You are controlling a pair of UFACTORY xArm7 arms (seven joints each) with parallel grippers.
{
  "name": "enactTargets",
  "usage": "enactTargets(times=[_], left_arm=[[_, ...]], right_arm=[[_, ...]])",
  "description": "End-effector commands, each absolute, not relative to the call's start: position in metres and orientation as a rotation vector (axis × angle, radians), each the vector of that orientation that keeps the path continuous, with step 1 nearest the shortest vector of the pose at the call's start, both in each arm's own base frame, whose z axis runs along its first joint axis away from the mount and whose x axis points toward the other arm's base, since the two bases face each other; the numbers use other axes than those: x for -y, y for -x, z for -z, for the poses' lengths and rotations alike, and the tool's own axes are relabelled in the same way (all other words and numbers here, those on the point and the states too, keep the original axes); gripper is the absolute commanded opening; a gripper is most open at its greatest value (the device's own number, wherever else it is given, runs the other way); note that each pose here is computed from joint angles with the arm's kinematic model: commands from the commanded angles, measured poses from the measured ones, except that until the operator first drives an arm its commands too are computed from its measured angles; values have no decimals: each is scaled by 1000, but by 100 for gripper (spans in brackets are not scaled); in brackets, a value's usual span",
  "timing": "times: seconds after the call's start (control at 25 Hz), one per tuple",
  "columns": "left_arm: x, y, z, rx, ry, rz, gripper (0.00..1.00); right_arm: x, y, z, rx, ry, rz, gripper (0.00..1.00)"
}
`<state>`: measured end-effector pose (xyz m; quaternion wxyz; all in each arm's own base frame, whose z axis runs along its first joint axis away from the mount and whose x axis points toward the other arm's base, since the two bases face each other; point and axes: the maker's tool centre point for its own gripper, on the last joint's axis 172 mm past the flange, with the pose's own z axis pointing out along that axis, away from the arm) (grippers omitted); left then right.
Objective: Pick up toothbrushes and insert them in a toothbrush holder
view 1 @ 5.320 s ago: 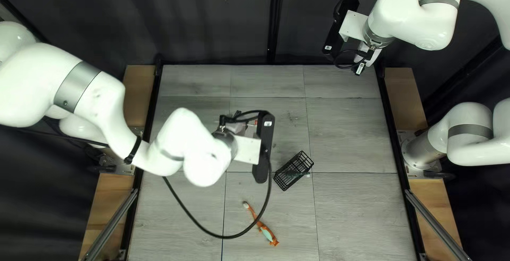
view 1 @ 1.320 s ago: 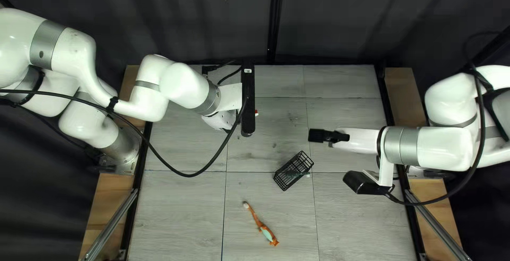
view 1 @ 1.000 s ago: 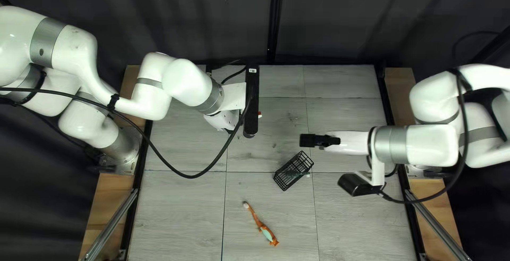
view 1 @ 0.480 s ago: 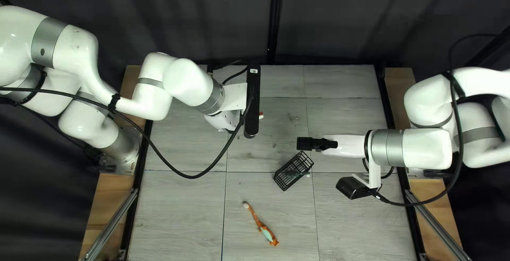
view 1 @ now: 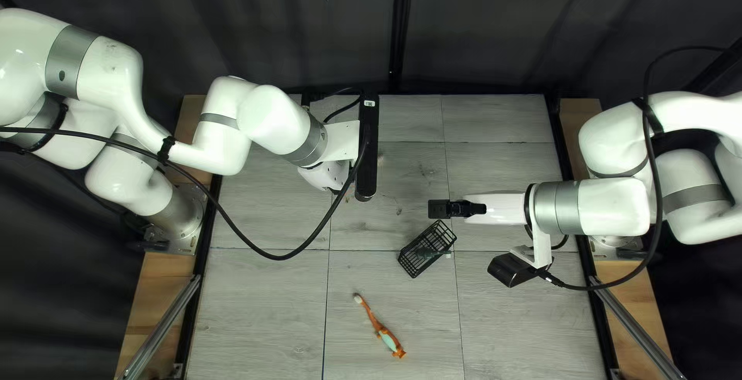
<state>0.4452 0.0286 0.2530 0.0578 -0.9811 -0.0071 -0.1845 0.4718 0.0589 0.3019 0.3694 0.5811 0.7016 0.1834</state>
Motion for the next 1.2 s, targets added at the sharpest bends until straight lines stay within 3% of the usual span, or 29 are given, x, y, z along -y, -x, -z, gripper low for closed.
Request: enactTargets(times=[0.04,0.36,0.72,0.88,1.2], left_arm=[[-29,-445,-253,21,2974,559,100],[-35,-443,-251,52,2979,566,100],[-102,-422,-199,294,2802,402,100],[-139,-418,-181,596,2689,362,100],[-150,-412,-137,892,2556,374,100]], right_arm=[[-41,-469,-295,-1829,-1637,-488,100],[-35,-469,-295,-1816,-1702,-490,100],[-35,-469,-295,-1816,-1702,-490,100],[-35,-469,-295,-1816,-1702,-490,100],[-35,-469,-295,-1816,-1702,-490,100]])
